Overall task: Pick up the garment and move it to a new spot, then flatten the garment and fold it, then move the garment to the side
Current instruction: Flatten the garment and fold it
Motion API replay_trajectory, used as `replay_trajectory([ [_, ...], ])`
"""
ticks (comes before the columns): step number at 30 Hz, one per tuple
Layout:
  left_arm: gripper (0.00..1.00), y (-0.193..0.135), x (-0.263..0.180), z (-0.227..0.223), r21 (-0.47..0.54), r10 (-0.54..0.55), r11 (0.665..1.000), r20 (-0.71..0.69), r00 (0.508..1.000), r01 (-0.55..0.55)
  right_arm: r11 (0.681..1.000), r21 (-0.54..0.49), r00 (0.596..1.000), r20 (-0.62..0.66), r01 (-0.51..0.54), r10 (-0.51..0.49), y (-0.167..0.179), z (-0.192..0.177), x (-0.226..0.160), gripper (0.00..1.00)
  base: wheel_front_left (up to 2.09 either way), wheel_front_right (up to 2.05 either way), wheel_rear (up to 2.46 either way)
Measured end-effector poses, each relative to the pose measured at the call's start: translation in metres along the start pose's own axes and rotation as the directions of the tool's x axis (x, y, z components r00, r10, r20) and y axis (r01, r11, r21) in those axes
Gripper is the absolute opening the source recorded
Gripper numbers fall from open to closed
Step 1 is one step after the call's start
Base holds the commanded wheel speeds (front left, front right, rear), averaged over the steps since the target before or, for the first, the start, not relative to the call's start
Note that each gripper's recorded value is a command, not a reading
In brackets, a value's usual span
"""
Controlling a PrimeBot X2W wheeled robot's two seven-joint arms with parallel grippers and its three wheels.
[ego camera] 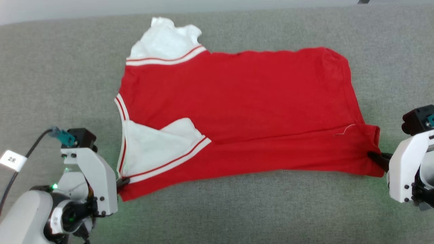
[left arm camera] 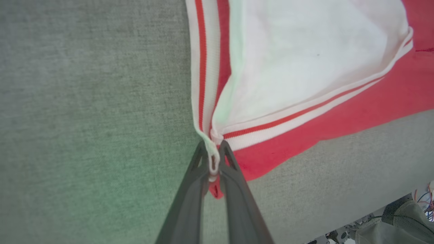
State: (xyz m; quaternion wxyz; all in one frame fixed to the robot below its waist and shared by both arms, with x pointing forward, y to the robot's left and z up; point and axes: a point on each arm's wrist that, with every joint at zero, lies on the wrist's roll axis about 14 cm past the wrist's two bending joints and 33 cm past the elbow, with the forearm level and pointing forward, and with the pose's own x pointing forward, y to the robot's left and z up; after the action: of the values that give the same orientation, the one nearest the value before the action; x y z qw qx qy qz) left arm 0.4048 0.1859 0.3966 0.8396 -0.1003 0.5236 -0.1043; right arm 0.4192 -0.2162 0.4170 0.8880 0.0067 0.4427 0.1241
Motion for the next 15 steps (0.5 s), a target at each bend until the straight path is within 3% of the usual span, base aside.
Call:
replay_trajectory([
  [15,0.0,-0.001,-0.043,-0.021,0.018,0.034,0.999,0.019,0.999,-0.034,1.0,-0.027,0.999,-0.054,-0.007,0.005,0.009,-0.02,-0.044,0.0,0.0,0.0,0.0],
])
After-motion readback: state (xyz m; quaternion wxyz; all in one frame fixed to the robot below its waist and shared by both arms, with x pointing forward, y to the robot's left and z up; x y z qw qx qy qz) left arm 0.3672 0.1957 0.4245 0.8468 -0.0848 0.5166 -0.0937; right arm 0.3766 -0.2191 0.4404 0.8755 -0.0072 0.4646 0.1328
